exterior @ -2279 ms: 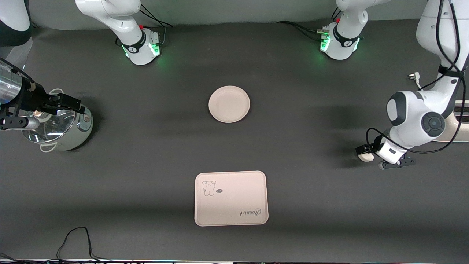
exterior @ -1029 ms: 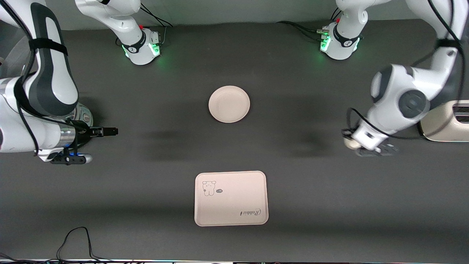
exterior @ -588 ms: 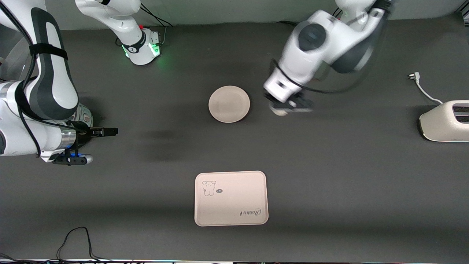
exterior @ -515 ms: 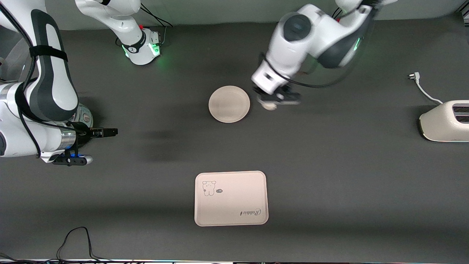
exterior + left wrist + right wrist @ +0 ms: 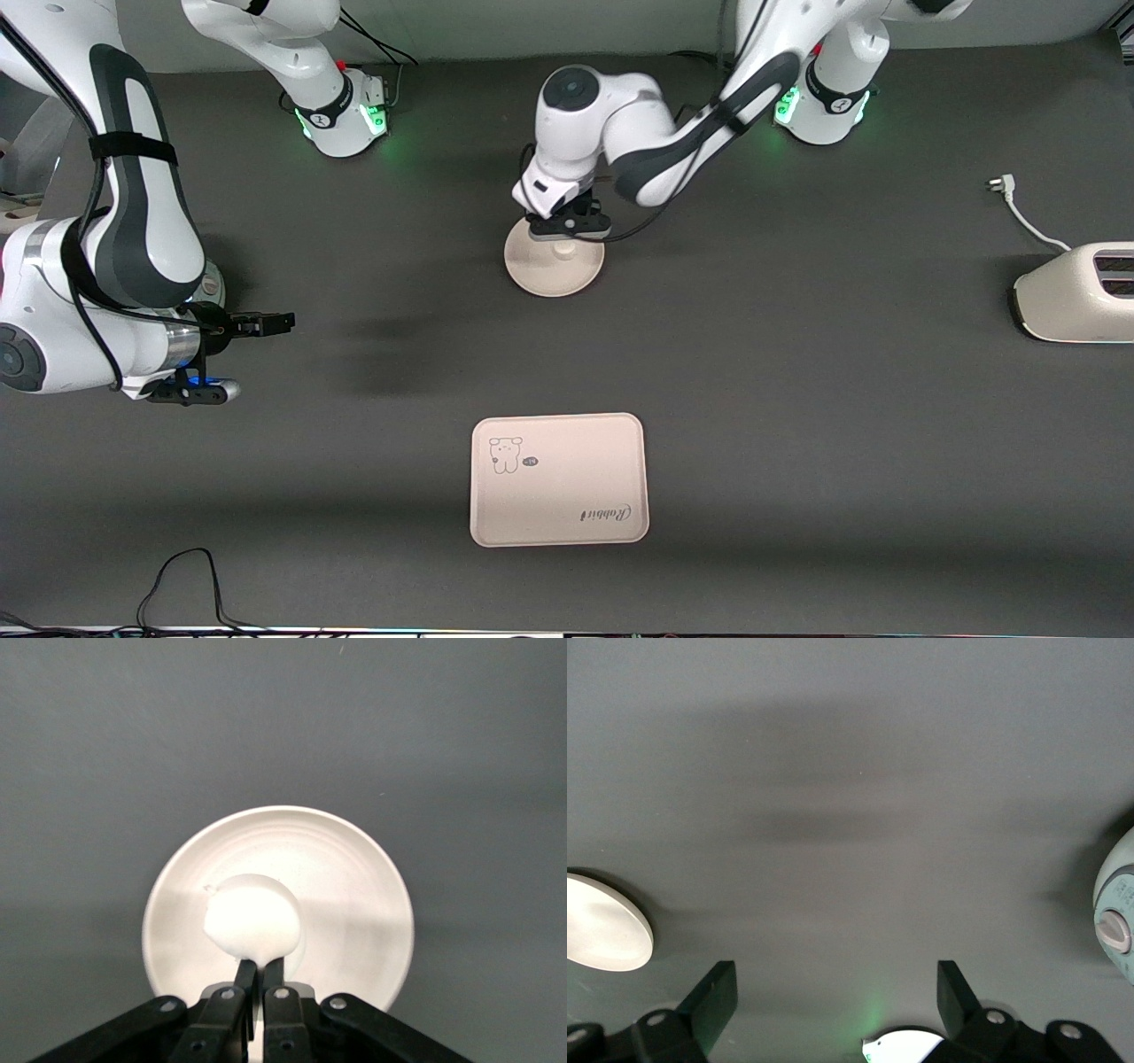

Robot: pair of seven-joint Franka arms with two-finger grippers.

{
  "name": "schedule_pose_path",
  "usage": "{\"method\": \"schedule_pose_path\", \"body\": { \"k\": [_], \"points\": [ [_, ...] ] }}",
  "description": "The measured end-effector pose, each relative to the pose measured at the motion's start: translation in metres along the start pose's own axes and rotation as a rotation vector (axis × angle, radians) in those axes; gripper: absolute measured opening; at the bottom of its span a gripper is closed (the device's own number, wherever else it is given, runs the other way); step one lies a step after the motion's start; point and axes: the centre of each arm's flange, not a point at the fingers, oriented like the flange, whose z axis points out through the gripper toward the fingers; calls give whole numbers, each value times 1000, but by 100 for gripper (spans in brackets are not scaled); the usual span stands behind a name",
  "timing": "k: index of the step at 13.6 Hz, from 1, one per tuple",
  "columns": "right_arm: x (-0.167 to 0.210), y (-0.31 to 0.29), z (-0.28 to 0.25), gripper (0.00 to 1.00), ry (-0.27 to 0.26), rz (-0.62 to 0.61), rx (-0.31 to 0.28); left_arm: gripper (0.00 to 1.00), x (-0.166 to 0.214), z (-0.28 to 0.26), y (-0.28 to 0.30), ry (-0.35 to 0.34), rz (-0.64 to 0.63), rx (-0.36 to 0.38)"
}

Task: Place bun in plate and plate on tray
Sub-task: 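Carry the bun with the left gripper over the white plate, then lower the bun onto the plate and open the left gripper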

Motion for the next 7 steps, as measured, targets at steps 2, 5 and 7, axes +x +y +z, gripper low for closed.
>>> {"method": "schedule_pose_path", "body": {
  "k": [2, 5, 7],
  "points": [
    [2, 0, 4, 100, -9, 0, -1, 8, -8, 37, 8, 2, -12, 30],
    [4, -3, 10, 100, -26, -5, -3, 15, -28, 63, 21, 23, -24, 40],
    [2, -5, 19, 100, -61, -6, 2, 21, -35, 67, 24, 34, -20, 38]
  ]
}}
